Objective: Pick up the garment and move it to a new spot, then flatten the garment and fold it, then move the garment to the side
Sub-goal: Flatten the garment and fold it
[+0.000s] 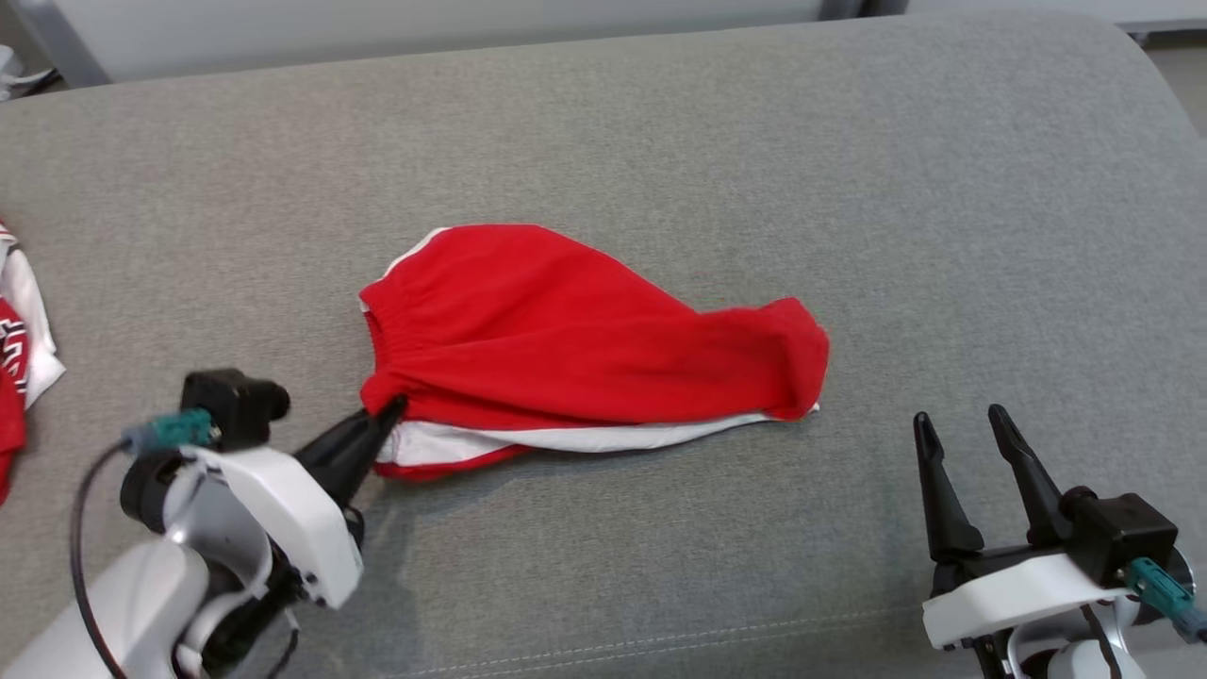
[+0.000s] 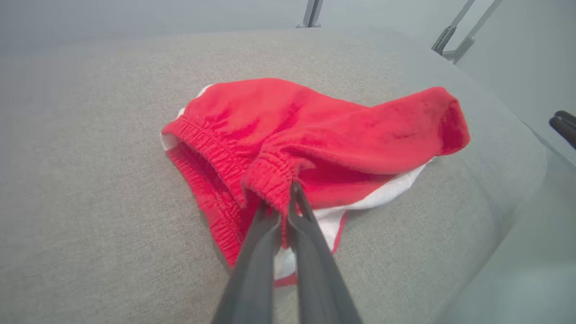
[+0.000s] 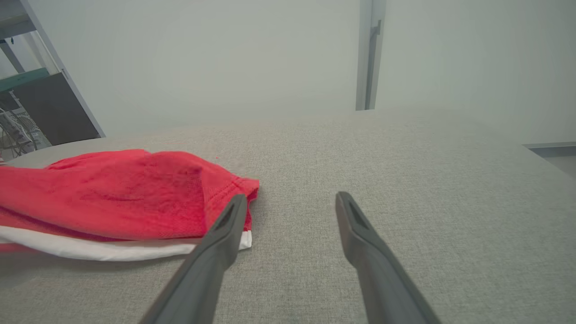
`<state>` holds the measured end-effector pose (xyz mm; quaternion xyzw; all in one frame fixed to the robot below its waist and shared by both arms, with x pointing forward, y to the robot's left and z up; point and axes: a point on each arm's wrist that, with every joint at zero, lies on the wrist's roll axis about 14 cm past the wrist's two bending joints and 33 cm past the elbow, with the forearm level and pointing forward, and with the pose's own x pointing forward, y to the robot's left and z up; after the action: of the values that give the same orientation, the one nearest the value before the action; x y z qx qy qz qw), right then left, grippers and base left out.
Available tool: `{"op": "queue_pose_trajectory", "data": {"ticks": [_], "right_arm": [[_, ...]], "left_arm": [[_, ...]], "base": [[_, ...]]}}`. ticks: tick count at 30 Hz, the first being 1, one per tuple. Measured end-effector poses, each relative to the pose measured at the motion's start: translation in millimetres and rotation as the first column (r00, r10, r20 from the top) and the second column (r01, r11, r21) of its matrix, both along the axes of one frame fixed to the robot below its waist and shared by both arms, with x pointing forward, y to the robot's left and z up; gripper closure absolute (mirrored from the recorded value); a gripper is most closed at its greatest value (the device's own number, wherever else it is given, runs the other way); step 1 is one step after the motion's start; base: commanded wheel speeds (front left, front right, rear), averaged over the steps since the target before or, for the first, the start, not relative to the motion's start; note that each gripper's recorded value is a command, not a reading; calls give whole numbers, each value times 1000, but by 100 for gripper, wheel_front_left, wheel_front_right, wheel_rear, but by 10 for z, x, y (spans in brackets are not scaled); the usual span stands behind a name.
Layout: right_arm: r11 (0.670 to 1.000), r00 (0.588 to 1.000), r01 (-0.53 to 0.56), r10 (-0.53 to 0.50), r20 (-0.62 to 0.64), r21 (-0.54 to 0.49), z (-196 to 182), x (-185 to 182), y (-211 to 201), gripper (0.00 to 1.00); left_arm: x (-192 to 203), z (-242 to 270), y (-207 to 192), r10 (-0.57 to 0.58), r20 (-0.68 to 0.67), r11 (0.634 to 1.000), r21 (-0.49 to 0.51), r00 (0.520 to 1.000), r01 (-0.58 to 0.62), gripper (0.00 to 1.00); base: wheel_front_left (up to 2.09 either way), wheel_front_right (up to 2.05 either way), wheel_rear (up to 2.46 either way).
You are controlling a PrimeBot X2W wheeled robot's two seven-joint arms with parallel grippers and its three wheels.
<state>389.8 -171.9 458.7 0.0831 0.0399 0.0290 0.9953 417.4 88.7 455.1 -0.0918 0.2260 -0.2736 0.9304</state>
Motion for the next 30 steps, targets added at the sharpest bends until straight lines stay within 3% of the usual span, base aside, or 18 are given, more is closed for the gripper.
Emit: {"op": "queue_pose_trajectory", "data": {"ticks": [10, 13, 14, 30], "right_arm": [[998, 998, 62, -62, -34, 4, -95, -43, -203, 0], [998, 997, 65, -65, -46, 1, -135, -48, -214, 0], [998, 997, 64, -64, -46, 1, -136, -44, -210, 0], [1000, 1000, -17, 17, -10, -19, -3, 112, 32, 0]], "left_arm": [[473, -540, -22, 64, -187, 997, -29, 980, -70, 100], [544, -639, 7, 102, -194, 993, -32, 976, -110, 56], [546, -665, 24, 118, -189, 991, -32, 975, -126, 0], [168, -567, 445, 299, -2, 954, -19, 954, -299, 0]], "base": [[0, 0, 0], [0, 0, 0], [0, 0, 0], [0, 0, 0]]}}
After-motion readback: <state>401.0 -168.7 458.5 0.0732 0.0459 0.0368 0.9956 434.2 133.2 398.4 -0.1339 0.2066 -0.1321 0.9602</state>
